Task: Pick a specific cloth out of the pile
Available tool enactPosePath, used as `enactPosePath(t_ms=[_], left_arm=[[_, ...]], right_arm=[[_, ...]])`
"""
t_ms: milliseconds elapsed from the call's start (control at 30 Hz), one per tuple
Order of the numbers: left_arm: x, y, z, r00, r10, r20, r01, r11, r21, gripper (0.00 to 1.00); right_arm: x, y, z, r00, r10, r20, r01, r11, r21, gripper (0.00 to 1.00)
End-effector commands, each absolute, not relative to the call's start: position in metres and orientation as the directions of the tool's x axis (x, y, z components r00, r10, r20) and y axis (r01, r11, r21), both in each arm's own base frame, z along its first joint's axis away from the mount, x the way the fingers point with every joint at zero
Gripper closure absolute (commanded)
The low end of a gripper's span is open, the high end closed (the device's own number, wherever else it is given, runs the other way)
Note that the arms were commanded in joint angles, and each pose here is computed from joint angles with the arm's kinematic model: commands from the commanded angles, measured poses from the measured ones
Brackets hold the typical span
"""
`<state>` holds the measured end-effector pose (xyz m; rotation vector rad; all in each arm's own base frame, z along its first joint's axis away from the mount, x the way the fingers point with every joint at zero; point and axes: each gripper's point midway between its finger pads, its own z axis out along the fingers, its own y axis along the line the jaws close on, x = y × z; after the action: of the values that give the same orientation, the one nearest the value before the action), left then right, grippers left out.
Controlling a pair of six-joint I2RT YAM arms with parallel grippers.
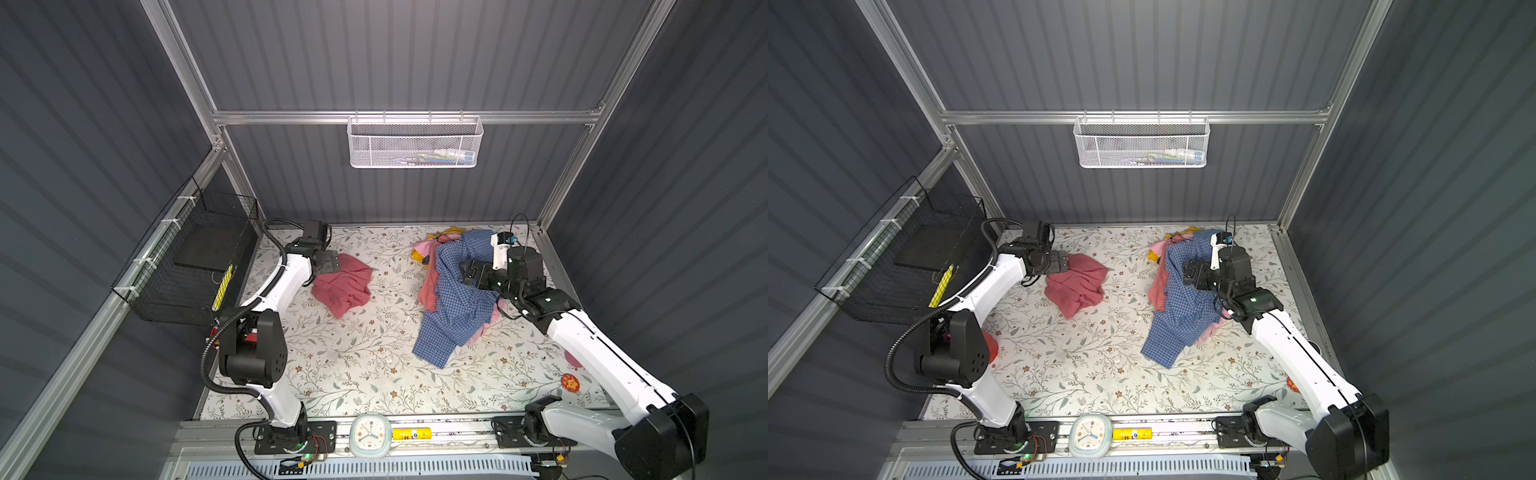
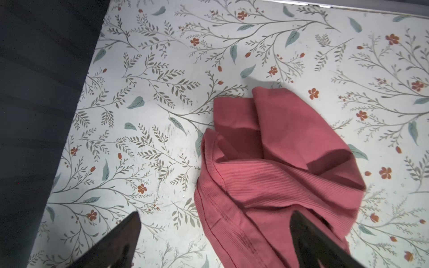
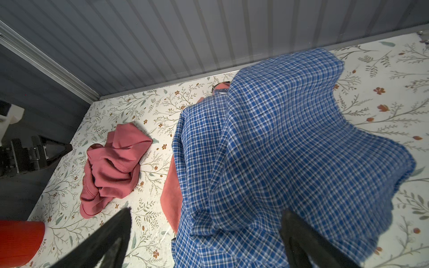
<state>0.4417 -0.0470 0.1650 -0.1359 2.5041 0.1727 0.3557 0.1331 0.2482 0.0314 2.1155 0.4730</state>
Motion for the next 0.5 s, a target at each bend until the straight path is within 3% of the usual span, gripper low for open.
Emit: enactPosePath(t_ms=[0,200,467], left_arm=[[0.423,-0.072,0.167,-0.839,0.043,-0.543,-0.044,0.988,0.147,0.0],[0.396,-0.112,0.12,-0.892,0.095,-0.442,0.033,0.989,0.147,0.0],[0.412,-0.124,0.062,-0.937,0.115,-0.329,0.046,0.976,0.211,0.0]], right_arm=[[0.357,0.134,0.257,-0.551,0.19,-0.812,-0.166,0.93,0.329,0.01],[0.357,0.135,0.252,-0.564,0.185,-0.804,-0.158,0.932,0.325,0.01],[0.355,0.136,0.258,-0.56,0.159,-0.813,-0.164,0.941,0.296,0.01]])
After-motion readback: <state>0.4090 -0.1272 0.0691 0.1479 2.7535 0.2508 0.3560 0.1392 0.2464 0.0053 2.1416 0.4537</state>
